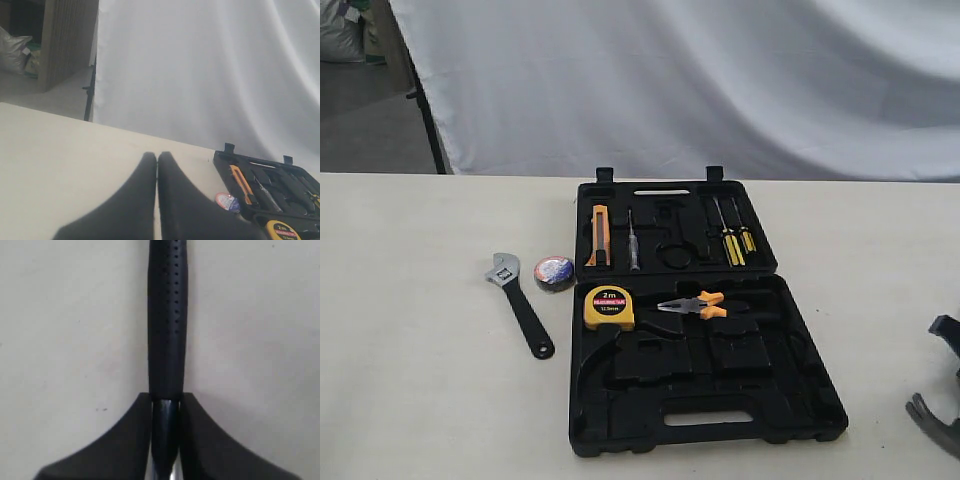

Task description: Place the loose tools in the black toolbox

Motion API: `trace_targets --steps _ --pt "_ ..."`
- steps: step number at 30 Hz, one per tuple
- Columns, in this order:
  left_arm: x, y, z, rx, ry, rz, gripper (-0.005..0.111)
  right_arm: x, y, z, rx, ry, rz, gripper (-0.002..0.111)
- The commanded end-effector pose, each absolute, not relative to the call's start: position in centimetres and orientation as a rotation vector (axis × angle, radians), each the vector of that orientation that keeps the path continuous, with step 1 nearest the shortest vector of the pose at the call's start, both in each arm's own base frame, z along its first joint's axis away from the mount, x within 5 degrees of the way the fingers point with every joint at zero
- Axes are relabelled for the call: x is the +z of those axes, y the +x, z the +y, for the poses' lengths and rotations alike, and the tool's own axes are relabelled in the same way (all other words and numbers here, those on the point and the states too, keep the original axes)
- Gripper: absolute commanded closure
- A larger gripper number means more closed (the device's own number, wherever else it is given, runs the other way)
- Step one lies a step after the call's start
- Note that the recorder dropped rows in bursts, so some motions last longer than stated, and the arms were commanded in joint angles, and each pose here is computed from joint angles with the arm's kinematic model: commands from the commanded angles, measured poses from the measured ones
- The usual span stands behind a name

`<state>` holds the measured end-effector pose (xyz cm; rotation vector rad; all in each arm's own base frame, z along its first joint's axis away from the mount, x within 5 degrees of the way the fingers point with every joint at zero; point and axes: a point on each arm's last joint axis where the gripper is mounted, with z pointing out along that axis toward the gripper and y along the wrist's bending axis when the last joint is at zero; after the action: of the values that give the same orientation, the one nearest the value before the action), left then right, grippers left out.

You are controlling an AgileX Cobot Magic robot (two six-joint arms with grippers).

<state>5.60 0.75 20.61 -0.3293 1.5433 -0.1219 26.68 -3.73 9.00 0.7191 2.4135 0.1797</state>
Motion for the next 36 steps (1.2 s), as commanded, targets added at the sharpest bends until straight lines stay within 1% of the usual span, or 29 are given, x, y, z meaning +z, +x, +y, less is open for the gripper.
trace_targets --steps 1,7,16,22,31,36 --pt "20.8 5.5 0.9 -0.103 -0.346 1.526 0.106 8.8 26.8 -3.7 0.301 1.029 2.292 0.109" --pt "20.8 5.5 0.9 -0.103 -0.346 1.526 0.106 9.4 27.4 -3.7 0.462 1.282 2.088 0.109" --pt "20.8 5.5 0.9 -0.103 -0.346 1.526 0.106 9.6 27.7 -3.7 0.489 1.27 2.055 0.109" --pt "20.8 5.5 0.9 -0.103 -0.346 1.526 0.106 10.1 28.2 -3.5 0.611 1.35 1.934 0.109" --pt "20.8 5.5 0.9 -0.103 -0.346 1.526 0.106 11.4 29.0 -2.1 0.856 1.209 1.878 0.109" --pt "20.8 5.5 0.9 -0.103 -0.346 1.526 0.106 11.6 29.0 -1.6 0.931 1.189 1.883 0.109"
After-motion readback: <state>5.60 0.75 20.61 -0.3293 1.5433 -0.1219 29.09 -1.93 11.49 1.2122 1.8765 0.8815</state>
